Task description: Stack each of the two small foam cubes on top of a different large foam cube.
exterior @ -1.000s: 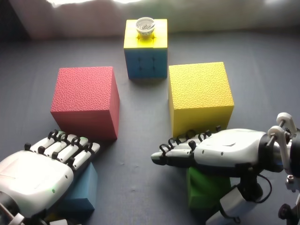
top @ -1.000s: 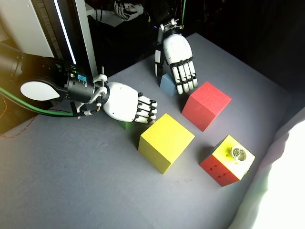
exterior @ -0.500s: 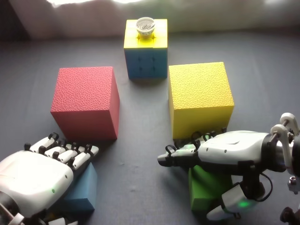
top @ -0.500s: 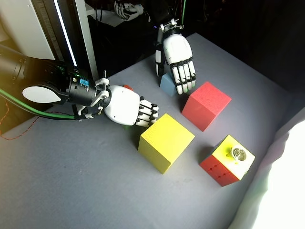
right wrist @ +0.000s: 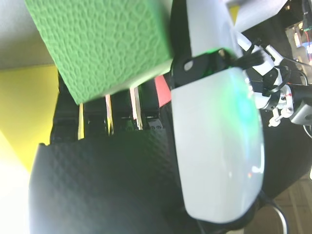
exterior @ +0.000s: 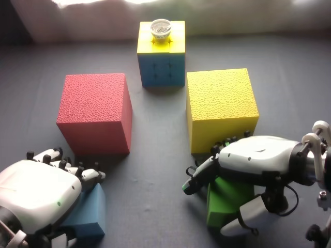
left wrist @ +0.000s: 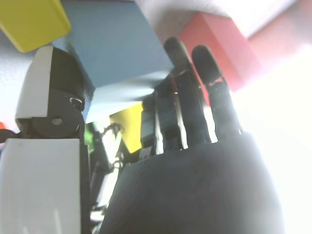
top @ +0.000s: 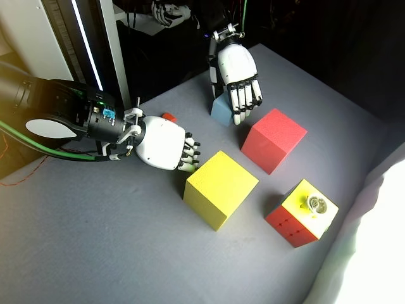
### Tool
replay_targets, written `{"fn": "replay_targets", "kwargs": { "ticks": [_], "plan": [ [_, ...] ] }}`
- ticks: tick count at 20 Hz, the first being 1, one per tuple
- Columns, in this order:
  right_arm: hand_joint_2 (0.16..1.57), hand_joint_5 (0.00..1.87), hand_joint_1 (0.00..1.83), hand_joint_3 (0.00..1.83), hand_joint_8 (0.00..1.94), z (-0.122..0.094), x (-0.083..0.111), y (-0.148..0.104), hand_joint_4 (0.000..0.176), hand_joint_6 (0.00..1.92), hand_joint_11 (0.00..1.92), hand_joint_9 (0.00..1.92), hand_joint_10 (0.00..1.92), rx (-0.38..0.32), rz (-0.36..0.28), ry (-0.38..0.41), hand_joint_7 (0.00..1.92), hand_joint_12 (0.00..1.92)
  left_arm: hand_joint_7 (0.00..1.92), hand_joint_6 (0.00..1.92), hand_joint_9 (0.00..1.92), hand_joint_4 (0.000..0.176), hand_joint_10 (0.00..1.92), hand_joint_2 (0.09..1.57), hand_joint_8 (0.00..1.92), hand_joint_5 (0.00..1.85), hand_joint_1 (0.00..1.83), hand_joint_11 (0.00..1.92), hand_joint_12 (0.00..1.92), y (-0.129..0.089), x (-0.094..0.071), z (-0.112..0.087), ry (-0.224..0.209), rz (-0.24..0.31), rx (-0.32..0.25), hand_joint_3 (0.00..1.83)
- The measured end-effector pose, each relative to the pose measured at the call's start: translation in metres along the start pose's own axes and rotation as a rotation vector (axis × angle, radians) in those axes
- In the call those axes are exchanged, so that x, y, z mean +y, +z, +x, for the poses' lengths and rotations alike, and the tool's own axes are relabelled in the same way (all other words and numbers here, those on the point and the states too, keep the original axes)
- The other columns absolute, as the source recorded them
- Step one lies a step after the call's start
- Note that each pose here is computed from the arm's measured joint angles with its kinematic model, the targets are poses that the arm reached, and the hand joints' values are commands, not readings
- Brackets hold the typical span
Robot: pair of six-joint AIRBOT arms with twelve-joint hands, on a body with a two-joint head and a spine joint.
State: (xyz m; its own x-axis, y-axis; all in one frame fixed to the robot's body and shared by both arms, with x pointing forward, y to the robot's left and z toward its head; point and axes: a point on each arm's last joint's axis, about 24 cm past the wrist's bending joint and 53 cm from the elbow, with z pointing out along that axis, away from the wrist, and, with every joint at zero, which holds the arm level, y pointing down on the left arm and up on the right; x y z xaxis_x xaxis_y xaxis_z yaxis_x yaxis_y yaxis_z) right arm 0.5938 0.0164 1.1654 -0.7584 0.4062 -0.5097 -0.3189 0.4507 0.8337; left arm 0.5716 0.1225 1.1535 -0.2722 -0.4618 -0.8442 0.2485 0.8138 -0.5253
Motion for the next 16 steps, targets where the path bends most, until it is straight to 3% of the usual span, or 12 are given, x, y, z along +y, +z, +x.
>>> {"fn": "replay_targets", "kwargs": {
  "ticks": [1, 2, 3, 4, 7, 11, 16],
  "plan": [
    [1.16, 0.85, 1.19, 0.0, 0.81, -0.001, 0.001, 0.0, 0.0, 0.92, 0.32, 0.9, 0.09, -0.004, -0.004, 0.0, 0.96, 1.3, 0.77, 1.27, 0.57, 0.0, 1.39, 1.28, 1.54, 0.61, 1.19, 0.42, 1.72, 0.0, 0.0, 0.0, -0.001, 0.001, 0.0, 0.0],
    [1.17, 0.86, 1.19, 0.0, 1.05, -0.002, 0.001, 0.0, 0.019, 1.11, 0.35, 0.94, 0.1, -0.006, -0.006, -0.001, 0.92, 1.3, 0.77, 1.24, 0.6, 0.0, 1.42, 1.27, 1.57, 0.67, 1.19, 0.46, 1.72, 0.001, -0.001, -0.001, -0.002, 0.002, 0.0, 0.0],
    [1.16, 0.89, 1.32, 0.0, 1.08, -0.002, 0.002, 0.0, 0.0, 1.07, 0.42, 0.78, 1.11, -0.009, -0.01, -0.003, 0.92, 1.33, 0.74, 1.13, 0.62, 0.0, 1.44, 1.24, 1.57, 0.78, 1.18, 0.47, 1.72, 0.001, -0.001, -0.001, -0.007, 0.0, 0.002, 0.0],
    [1.17, 0.86, 1.35, 0.0, 1.11, -0.003, 0.004, -0.001, 0.0, 1.12, 0.44, 0.75, 1.33, -0.014, -0.016, -0.029, 0.91, 1.34, 0.75, 1.1, 0.64, 0.0, 1.44, 1.23, 1.56, 0.82, 1.19, 0.48, 1.73, 0.001, -0.001, -0.001, -0.012, -0.004, 0.003, 0.0],
    [1.18, 0.88, 1.35, 0.0, 1.17, 0.0, 0.007, -0.006, 0.0, 1.1, 0.44, 0.71, 1.42, -0.01, -0.023, -0.088, 0.87, 1.34, 0.72, 1.11, 0.59, 0.0, 1.49, 1.24, 1.61, 0.81, 1.19, 0.41, 1.75, 0.002, -0.004, -0.001, -0.021, -0.012, 0.012, 0.0],
    [1.17, 0.88, 1.35, 0.0, 1.12, 0.004, 0.016, -0.009, 0.0, 1.09, 0.44, 0.73, 1.4, -0.003, -0.036, -0.099, 0.91, 1.35, 0.7, 1.13, 0.57, 0.0, 1.57, 1.25, 1.64, 0.81, 1.18, 0.42, 1.83, 0.0, -0.011, -0.012, -0.017, -0.009, 0.014, 0.0],
    [1.15, 0.91, 1.36, 0.0, 1.07, -0.005, 0.056, -0.016, 0.0, 1.04, 0.45, 0.76, 1.38, -0.027, -0.118, -0.185, 0.93, 1.33, 0.71, 1.16, 0.56, 0.0, 1.66, 1.26, 1.64, 0.77, 1.18, 0.44, 1.91, -0.009, -0.015, -0.039, -0.014, -0.049, -0.017, 0.0]
  ]
}}
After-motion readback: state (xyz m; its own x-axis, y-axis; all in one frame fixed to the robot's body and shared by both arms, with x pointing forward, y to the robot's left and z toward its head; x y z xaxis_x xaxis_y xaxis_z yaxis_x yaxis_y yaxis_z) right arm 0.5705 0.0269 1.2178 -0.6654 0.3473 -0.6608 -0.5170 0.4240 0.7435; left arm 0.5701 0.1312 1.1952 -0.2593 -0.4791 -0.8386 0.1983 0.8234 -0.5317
